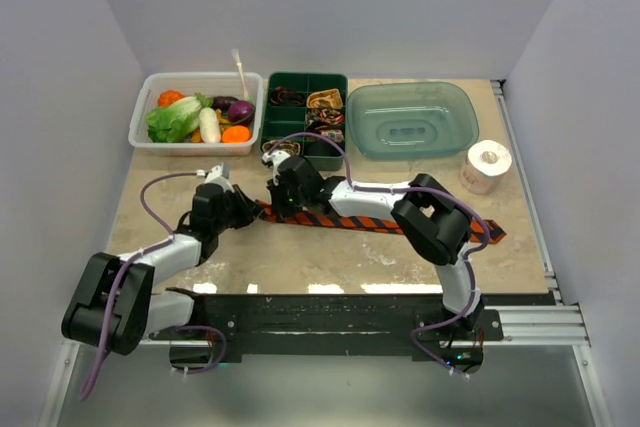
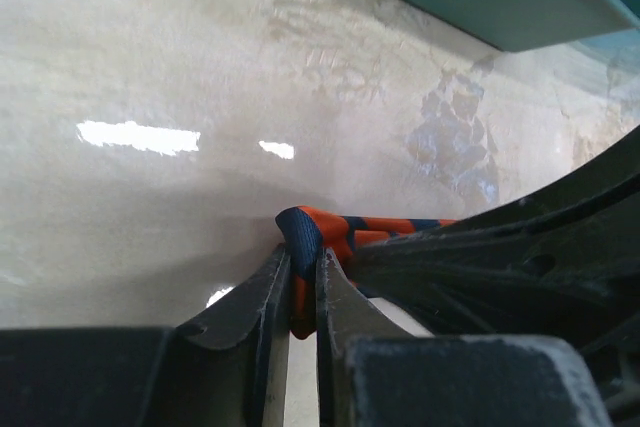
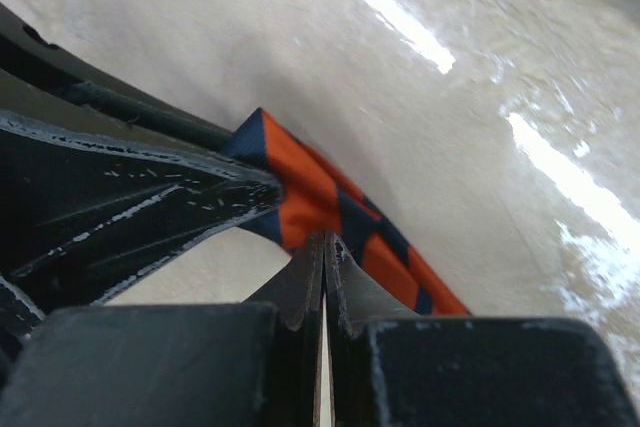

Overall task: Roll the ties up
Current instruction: Roll the tie at the center of the board.

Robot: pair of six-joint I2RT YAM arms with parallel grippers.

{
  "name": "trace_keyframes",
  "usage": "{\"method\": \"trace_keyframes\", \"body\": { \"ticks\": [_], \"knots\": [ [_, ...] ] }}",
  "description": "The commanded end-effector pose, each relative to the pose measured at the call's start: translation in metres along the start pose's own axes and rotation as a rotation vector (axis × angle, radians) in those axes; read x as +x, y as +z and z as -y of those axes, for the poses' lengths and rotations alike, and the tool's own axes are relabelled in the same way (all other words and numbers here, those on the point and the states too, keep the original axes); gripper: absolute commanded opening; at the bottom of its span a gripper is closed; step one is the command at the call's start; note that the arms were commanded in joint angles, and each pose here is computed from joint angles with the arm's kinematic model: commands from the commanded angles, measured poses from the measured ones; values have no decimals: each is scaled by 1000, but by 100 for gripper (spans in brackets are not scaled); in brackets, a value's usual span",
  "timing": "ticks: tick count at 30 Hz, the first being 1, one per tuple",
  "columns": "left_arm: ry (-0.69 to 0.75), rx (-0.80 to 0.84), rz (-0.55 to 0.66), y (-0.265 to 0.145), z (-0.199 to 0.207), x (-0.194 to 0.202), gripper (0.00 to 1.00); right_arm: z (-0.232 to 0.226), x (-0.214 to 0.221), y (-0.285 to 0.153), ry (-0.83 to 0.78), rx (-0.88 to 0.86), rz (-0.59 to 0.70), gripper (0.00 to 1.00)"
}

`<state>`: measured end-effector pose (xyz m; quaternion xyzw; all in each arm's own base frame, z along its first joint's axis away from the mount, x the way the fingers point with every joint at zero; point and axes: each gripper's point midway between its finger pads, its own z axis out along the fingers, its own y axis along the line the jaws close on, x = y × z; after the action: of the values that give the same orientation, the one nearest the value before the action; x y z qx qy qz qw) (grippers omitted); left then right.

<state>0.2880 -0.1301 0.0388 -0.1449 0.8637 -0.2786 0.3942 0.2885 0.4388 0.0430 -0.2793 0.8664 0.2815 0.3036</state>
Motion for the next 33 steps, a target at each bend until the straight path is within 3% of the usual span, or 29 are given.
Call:
{"method": "trace_keyframes", "body": {
  "ticks": [1,16,33],
  "knots": [
    [112,-71,61,-5,0,-32,3,-20,-15,7,-16,-45,29,0],
    [237,-142,72,-19,0,-54,0,-24,-12,32,38,-57,28,0],
    [310,-138,35,-11,23,-47,0,-31,-7,47,77,-104,13,0]
  ]
}}
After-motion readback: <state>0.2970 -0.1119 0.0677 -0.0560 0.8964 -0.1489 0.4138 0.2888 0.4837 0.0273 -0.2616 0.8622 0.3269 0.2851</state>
